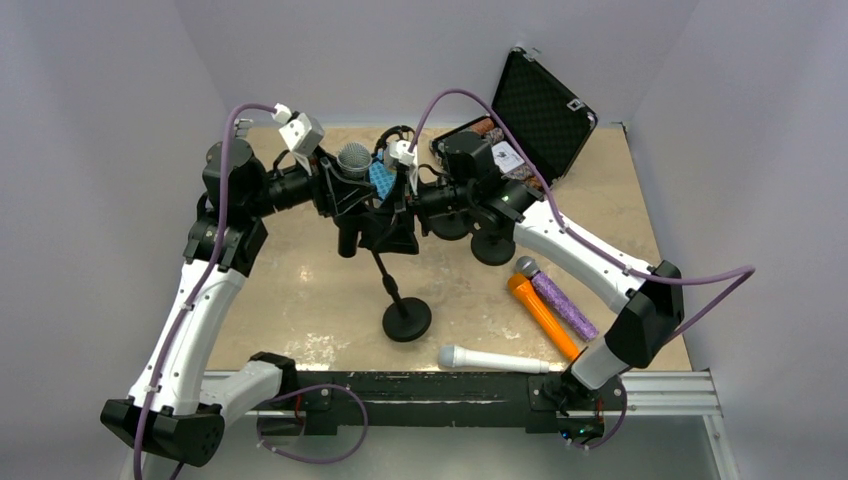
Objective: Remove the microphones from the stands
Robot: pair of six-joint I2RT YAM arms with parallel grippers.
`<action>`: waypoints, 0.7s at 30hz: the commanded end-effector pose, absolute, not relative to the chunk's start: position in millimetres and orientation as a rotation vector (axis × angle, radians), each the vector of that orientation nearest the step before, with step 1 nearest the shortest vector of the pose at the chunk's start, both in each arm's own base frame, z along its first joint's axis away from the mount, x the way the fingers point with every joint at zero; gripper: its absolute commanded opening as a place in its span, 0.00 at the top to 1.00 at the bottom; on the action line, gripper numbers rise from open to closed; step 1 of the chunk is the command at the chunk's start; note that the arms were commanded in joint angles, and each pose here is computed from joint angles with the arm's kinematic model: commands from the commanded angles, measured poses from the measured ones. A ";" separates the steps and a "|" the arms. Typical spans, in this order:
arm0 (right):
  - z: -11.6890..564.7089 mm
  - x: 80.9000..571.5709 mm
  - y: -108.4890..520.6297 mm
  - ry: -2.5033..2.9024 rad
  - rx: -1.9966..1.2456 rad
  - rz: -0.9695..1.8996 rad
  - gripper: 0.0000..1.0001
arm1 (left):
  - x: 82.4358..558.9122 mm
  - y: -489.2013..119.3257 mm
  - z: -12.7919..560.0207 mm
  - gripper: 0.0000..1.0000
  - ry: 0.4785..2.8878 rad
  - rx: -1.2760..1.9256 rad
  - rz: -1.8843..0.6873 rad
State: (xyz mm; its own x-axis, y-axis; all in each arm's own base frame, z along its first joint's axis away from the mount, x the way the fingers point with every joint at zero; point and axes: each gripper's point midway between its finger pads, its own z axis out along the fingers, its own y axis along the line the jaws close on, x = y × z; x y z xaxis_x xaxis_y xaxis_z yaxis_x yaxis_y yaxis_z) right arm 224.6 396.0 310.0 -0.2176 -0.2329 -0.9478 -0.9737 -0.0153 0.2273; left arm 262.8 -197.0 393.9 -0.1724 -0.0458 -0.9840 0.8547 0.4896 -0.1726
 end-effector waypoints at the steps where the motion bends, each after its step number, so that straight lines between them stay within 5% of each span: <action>1: 309.7 224.6 403.1 1.538 -1.302 1.278 0.12 | 248.6 -196.0 428.5 1.00 1.422 0.729 -0.935; 5: 313.7 221.5 404.1 1.524 -1.296 1.304 0.26 | 245.9 -195.2 426.6 1.00 1.424 0.740 -0.927; 9: 318.7 220.4 404.8 1.495 -1.306 1.309 0.66 | 245.2 -195.2 422.8 1.00 1.429 0.742 -0.928; 14: 315.2 220.3 403.5 1.479 -1.331 1.290 0.96 | 244.2 -194.9 422.3 1.00 1.422 0.758 -0.918; 21: 295.5 220.8 401.9 1.451 -1.395 1.256 1.00 | 243.2 -196.0 433.8 1.00 1.391 0.785 -0.910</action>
State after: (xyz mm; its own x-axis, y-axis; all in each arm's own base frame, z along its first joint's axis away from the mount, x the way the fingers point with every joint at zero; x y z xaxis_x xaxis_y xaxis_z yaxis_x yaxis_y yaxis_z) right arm 216.4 400.0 287.1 -0.2035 -0.2878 -0.9358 -0.9729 -0.0478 0.2263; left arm 253.9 -193.2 405.6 -0.1184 -0.0535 -0.9915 0.8587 0.4959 -0.1293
